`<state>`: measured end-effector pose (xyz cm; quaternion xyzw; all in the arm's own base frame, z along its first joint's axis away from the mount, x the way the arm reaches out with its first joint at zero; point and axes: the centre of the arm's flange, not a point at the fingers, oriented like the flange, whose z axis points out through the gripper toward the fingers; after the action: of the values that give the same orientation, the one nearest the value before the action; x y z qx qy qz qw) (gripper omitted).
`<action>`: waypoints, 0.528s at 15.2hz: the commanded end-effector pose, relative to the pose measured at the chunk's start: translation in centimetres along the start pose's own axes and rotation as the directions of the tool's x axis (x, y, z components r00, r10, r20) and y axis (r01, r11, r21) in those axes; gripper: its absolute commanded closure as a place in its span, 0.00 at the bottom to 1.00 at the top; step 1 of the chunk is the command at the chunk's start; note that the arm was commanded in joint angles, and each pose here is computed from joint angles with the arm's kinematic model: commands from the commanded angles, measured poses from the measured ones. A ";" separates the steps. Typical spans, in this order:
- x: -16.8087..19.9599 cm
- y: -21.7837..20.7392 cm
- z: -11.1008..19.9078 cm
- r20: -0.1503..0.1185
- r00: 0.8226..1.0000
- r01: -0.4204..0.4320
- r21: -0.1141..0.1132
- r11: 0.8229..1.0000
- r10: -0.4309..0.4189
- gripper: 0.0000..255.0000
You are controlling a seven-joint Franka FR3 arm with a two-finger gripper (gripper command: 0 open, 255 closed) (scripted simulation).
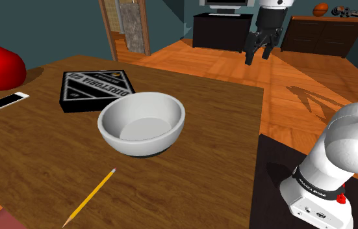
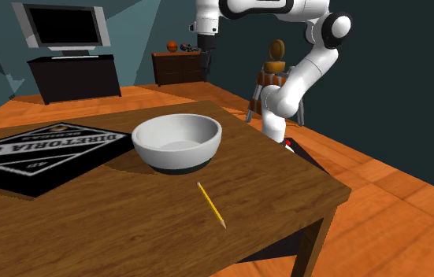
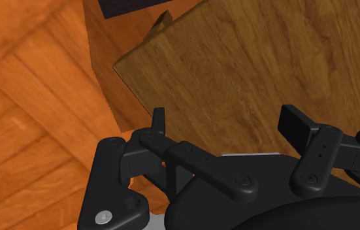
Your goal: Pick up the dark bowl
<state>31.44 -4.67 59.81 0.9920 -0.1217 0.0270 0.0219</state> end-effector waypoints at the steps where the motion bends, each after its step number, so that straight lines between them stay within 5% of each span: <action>1: 0.0 0.0 0.0 0.000 1.000 0.000 0.000 1.000 0.000 0.00; 8: 0.5 -8.4 1.5 0.013 1.000 0.018 0.049 0.999 -0.018 0.00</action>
<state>33.56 2.11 58.09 0.9933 -0.1133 0.0235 0.0011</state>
